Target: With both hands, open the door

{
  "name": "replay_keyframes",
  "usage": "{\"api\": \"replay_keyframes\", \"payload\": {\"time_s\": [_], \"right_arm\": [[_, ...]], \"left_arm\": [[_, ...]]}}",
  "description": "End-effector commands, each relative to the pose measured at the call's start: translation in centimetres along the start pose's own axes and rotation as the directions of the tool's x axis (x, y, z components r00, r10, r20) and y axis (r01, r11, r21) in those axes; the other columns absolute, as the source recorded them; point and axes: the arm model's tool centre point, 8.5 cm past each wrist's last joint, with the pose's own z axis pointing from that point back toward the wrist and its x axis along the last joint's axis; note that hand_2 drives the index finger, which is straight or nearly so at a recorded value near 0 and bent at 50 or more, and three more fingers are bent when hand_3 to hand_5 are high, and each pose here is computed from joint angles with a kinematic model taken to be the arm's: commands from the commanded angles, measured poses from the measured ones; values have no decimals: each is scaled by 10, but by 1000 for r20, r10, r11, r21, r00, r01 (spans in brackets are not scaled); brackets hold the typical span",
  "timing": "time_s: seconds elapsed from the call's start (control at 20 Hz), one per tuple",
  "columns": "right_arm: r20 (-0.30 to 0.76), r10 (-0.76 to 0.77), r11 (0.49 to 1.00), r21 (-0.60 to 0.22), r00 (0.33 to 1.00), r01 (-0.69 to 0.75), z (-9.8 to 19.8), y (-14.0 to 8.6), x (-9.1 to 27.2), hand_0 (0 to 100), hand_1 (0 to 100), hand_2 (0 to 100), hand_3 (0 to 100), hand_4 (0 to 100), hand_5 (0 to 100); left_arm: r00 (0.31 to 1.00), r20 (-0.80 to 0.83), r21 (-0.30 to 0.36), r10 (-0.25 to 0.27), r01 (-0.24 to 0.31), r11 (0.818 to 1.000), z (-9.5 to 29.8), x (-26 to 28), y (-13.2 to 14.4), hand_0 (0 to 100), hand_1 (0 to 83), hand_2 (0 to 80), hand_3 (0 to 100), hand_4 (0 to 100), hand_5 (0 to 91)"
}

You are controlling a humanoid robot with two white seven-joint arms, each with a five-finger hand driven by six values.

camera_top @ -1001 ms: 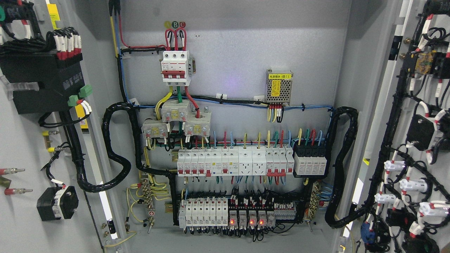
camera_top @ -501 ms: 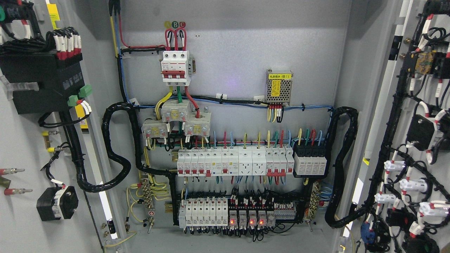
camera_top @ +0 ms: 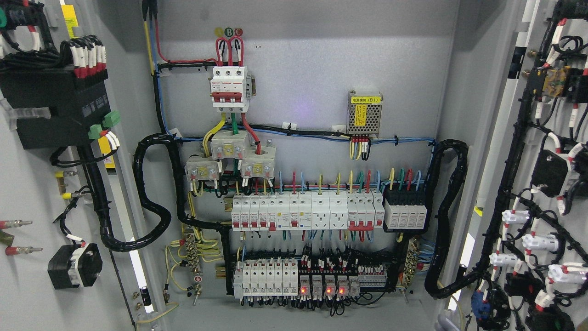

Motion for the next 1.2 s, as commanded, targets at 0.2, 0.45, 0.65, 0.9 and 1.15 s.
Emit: {"api": "replay_keyframes", "payload": {"time_s": [0.2,0.45,0.65,0.9,1.15], "right_arm": [[6,60,998,-36,998,-59,1,-20,7,0,500,40,0,0,0],[-1,91,994,-61,996,-91,4,-30,10,0,500,40,0,0,0],[-9,109,990,-92,994,-109,9,-39,12,0,500,40,0,0,0],[-23,79,986,-143,997,-81,15,-50,13,0,500,40,0,0,0],[-26,87,982,-168,996,-90,17,-54,14,0,500,40,0,0,0]], "left_arm": [[996,-2,151,-94,93,984,34,29,48,120,556,0,0,0,0],[998,-38,159,-44,49,986,47,24,61,120,556,0,0,0,0],[998,-60,214,16,-3,977,58,14,77,120,556,0,0,0,0],[996,-66,194,62,-48,980,56,12,89,120,556,0,0,0,0],[995,-78,224,55,-36,974,57,16,115,120,556,0,0,0,0]]}}
